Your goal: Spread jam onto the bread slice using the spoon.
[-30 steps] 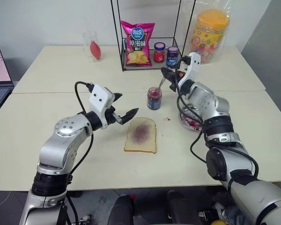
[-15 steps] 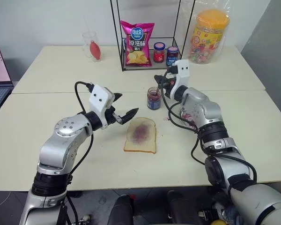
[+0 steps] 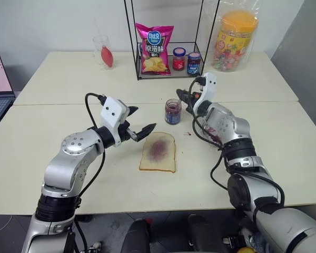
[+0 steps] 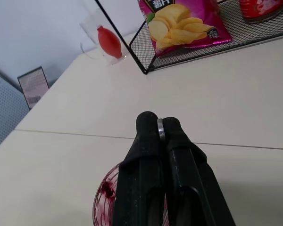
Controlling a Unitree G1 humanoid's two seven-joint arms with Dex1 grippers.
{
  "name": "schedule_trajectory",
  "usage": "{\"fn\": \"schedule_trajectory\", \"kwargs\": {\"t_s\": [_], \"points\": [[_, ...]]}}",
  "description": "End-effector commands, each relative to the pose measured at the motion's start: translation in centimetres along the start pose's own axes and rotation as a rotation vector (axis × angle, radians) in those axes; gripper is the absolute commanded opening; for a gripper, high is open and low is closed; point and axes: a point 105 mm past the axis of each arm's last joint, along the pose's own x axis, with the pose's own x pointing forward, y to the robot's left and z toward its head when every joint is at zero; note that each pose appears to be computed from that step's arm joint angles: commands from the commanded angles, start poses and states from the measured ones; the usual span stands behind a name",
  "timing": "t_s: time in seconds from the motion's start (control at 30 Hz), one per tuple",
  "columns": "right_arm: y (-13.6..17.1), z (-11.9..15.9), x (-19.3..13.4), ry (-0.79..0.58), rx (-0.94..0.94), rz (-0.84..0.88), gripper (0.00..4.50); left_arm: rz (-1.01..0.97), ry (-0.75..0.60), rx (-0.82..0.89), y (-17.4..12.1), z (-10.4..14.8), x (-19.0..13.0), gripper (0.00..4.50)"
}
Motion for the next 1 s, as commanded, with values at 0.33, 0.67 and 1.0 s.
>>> {"fn": "schedule_trajectory", "kwargs": {"t_s": [0.33, 0.67, 1.0], "points": [[0.5, 3.5, -0.1, -0.113, 0.214, 0.018, 0.01, -0.008, -0.032, 0.033, -0.2, 0.5, 0.0, 4.50], [0.5, 4.2, -0.2, -0.135, 0.268, 0.011, 0.01, -0.004, -0.038, 0.038, -0.2, 0.9, 0.1, 4.50], [-0.2, 4.7, -0.5, -0.152, 0.342, -0.007, 0.01, -0.004, -0.043, 0.039, -0.1, 1.0, 0.4, 4.50]]}}
